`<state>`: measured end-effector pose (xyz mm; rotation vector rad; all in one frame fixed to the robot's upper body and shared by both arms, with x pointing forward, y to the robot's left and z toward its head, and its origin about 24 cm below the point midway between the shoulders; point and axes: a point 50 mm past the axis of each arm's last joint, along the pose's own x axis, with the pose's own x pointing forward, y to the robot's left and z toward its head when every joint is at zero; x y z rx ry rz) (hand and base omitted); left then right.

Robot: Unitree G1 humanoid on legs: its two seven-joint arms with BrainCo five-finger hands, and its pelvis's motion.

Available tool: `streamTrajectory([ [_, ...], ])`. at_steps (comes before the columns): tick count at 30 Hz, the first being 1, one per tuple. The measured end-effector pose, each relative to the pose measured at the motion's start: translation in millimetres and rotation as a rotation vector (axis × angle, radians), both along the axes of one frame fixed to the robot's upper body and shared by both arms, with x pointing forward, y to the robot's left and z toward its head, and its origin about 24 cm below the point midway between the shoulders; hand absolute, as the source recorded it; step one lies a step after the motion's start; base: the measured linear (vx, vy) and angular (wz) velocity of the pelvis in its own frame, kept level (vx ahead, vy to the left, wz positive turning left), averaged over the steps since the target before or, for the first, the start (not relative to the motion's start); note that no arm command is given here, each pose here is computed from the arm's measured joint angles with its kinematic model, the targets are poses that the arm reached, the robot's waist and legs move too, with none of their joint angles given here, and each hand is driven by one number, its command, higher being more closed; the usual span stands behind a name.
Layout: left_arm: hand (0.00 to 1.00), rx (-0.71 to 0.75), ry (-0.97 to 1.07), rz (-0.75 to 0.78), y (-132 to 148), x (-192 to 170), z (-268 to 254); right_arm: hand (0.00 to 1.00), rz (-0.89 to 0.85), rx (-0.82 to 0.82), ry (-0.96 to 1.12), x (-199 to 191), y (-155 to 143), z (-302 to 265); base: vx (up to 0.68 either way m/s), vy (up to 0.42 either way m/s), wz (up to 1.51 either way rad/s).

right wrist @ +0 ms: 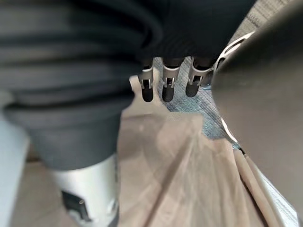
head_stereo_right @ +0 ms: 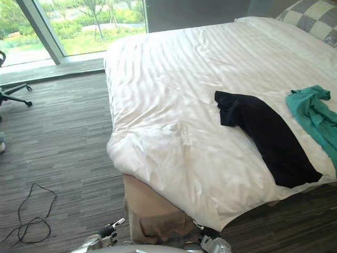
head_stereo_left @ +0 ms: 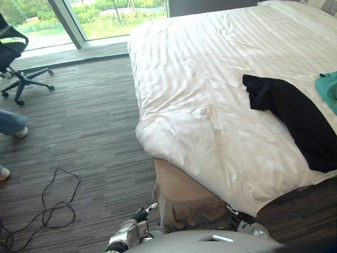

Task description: Tidy the bed and pick cloth on bed and put in laundry

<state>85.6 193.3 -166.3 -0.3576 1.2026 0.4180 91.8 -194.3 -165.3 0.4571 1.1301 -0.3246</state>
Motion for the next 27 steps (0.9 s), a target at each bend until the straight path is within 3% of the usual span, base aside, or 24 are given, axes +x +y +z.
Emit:
streamTrajectory([
  [4, 0.00, 0.109, 0.019, 0.494, 35.1, -30.5, 1.1, 0.00, 0.004, -0.005, 0.000, 0.3, -2.3, 0.1, 0.01, -0.039, 0.17],
  [7, 0.00, 0.197, -0.028, 0.758, 60.6, -43.1, 7.6, 0.00, 0.003, 0.003, 0.014, -1.8, -2.0, -0.7, -0.04, -0.008, 0.10],
  [9, 0.00, 0.292, -0.117, 0.957, 91.7, -48.0, 19.7, 0.00, 0.003, 0.007, 0.017, -2.3, -1.2, -1.0, -0.07, -0.004, 0.12],
  [15, 0.00, 0.530, -0.392, 1.192, 156.8, -37.8, 63.6, 0.00, 0.015, 0.003, 0.030, -6.0, -3.2, -1.5, -0.06, 0.015, 0.12],
  [20, 0.00, 0.785, -0.645, 1.104, 201.6, 3.7, 125.4, 0.00, 0.043, 0.002, 0.046, -13.5, -1.5, -2.7, 0.03, 0.014, 0.03],
  [23, 0.00, 0.978, -0.858, 0.879, 219.4, 48.7, 183.6, 0.00, 0.033, 0.007, 0.044, -19.3, -1.0, -2.8, 0.14, 0.018, -0.22],
  [24, 0.00, 1.055, -0.956, 0.733, 219.8, 71.9, 210.9, 0.00, 0.040, 0.007, 0.042, -18.8, -0.3, -2.7, 0.13, 0.017, -0.08],
  [27, 0.00, 1.190, -1.189, 0.425, 204.2, 119.9, 270.8, 0.00, 0.034, 0.017, 0.032, -17.3, 1.7, -2.4, 0.11, 0.018, -0.16],
])
